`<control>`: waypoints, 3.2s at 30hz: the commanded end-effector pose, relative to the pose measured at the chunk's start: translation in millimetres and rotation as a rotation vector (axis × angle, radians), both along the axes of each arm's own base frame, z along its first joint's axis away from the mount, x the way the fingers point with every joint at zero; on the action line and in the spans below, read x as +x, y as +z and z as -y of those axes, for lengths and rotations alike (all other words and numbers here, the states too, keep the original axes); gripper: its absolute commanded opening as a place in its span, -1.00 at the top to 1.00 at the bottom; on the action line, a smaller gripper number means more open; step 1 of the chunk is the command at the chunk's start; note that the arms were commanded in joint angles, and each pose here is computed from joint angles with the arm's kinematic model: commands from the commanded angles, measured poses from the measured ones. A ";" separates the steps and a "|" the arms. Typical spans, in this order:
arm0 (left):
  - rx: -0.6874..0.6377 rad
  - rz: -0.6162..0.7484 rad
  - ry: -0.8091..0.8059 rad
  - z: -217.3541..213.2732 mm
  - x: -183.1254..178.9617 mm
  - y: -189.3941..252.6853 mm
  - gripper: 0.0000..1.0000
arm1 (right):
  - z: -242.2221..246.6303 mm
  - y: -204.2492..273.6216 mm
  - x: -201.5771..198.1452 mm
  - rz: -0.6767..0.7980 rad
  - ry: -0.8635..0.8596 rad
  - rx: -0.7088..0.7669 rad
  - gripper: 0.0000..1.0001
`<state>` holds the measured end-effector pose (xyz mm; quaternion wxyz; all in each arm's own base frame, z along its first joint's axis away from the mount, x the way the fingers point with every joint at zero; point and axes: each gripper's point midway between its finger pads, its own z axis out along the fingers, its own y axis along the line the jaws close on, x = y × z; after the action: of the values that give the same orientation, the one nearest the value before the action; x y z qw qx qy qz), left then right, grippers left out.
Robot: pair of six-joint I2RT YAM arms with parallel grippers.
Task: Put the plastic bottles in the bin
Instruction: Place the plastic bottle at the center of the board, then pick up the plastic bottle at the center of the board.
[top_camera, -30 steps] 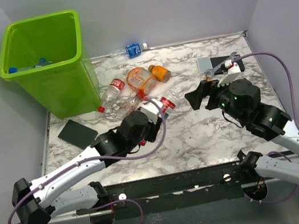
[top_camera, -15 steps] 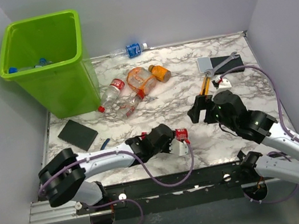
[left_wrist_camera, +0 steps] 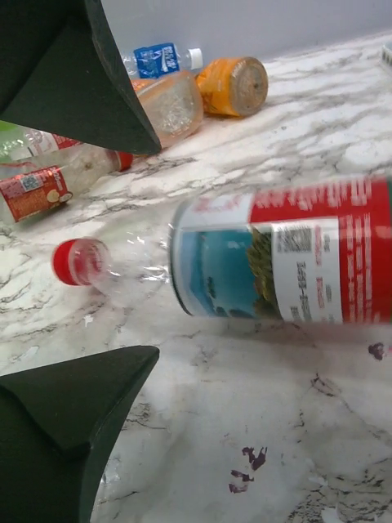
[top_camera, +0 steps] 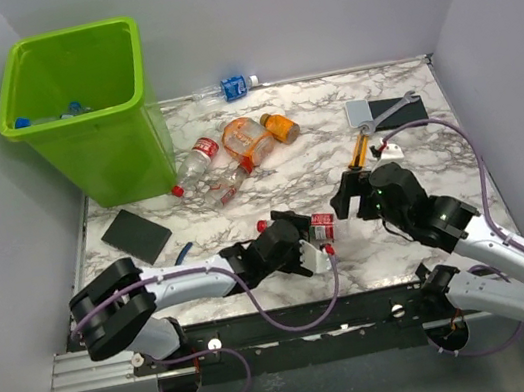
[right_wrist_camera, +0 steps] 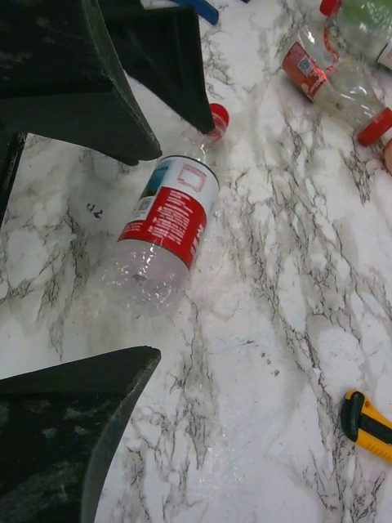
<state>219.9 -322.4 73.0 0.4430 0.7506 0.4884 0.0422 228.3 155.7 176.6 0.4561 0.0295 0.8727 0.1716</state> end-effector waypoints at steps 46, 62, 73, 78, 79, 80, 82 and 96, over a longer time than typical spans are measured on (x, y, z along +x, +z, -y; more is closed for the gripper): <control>-1.250 -1.246 1.015 43.2 48.2 3.6 -0.80 | -40.1 -116.7 -4.5 -0.317 0.196 0.193 -0.97; -1.254 -1.209 1.080 31.1 58.1 -12.2 -0.68 | -63.7 -93.6 -33.0 -0.400 0.297 0.122 -1.00; -1.291 -1.190 1.091 20.7 54.9 -9.4 -0.57 | -88.8 -131.7 -44.3 -0.483 0.215 0.006 -0.97; -1.316 -1.167 1.096 14.7 56.4 -4.9 -0.51 | -90.7 -152.2 -44.7 -0.508 0.172 -0.005 -0.87; -1.319 -1.164 1.095 13.8 55.9 -3.5 -0.50 | -90.5 -155.8 -44.5 -0.512 0.164 -0.007 -0.84; -1.325 -1.159 1.092 13.0 56.1 -1.4 -0.49 | -88.5 -160.9 -44.5 -0.518 0.153 -0.017 -0.80; -1.341 -1.145 1.085 9.9 56.1 4.5 -0.48 | -84.1 -167.3 -44.0 -0.522 0.136 -0.040 -0.73; -1.325 -1.043 1.104 -13.5 52.9 31.6 -0.69 | -64.7 -164.1 -39.1 -0.443 0.179 -0.158 0.04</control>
<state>272.8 -318.2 98.2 0.4098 -0.0554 0.8196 -0.3966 195.7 247.2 26.2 0.2364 -0.0305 0.9533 0.1854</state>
